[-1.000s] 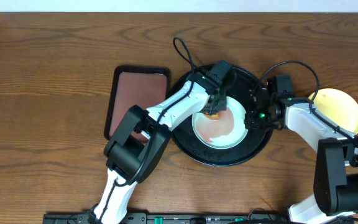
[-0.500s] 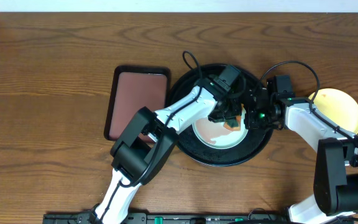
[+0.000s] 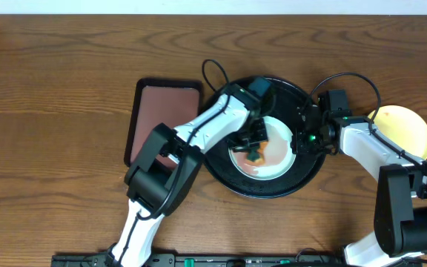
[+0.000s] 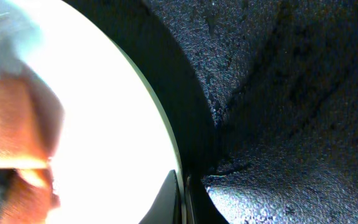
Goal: Clean dirty plates on tray and stack at the side
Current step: 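Scrub the white plate with the sponge while the right gripper holds its rim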
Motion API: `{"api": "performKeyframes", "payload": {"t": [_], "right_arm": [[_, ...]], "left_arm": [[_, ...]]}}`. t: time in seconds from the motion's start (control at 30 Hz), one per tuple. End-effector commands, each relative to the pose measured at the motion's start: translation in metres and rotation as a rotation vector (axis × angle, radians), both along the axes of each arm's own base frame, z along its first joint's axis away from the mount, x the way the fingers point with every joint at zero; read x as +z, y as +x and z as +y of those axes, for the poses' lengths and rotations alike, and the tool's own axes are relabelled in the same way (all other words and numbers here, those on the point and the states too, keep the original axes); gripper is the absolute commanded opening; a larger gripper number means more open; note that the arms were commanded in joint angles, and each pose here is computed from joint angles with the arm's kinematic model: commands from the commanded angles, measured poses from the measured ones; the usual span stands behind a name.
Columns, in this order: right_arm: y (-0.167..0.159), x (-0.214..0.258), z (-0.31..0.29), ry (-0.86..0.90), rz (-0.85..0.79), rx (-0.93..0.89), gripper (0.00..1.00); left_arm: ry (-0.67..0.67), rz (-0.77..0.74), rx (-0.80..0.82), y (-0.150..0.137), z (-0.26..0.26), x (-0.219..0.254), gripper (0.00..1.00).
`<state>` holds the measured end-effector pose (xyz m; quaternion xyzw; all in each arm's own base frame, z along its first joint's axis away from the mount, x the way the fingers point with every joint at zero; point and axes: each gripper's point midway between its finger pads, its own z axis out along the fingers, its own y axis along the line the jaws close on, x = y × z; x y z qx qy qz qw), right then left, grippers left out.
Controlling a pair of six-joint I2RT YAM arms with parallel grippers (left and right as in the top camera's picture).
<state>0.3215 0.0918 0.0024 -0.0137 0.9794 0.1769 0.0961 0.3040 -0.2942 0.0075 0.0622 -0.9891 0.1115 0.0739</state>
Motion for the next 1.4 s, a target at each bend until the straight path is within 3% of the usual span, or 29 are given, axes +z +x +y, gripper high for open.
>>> {"api": "performKeyframes", "payload": {"t": [0.0, 0.23, 0.43, 0.53, 0.7, 0.83, 1.07, 1.37], "right_arm": [[-0.006, -0.010, -0.007, -0.050, 0.022, 0.011, 0.01], [-0.006, -0.010, -0.007, -0.050, 0.023, 0.010, 0.01], [-0.006, -0.010, -0.006, -0.050, 0.023, 0.011, 0.01], [-0.006, -0.010, -0.008, -0.050, 0.024, 0.007, 0.01], [-0.007, -0.011, -0.008, -0.050, 0.031, 0.007, 0.01], [-0.008, -0.011, -0.008, -0.051, 0.031, 0.009, 0.01], [-0.008, -0.010, -0.007, -0.050, 0.030, 0.009, 0.01], [-0.008, -0.011, -0.008, -0.050, 0.031, 0.009, 0.01]], "left_arm": [[0.335, -0.119, -0.064, 0.020, 0.069, -0.024, 0.07], [0.609, -0.322, -0.126, 0.045, 0.100, -0.010, 0.08], [0.646, -0.379, -0.187, 0.045, 0.091, -0.004, 0.07], [0.550, -0.357, -0.176, 0.041, 0.072, -0.011, 0.07], [0.120, -0.243, -0.044, 0.031, -0.005, -0.023, 0.07], [-0.047, -0.241, -0.022, 0.036, -0.038, -0.019, 0.08], [-0.189, -0.076, -0.040, 0.005, -0.059, -0.012, 0.07], [-0.059, 0.094, -0.050, -0.032, -0.023, -0.018, 0.07]]}}
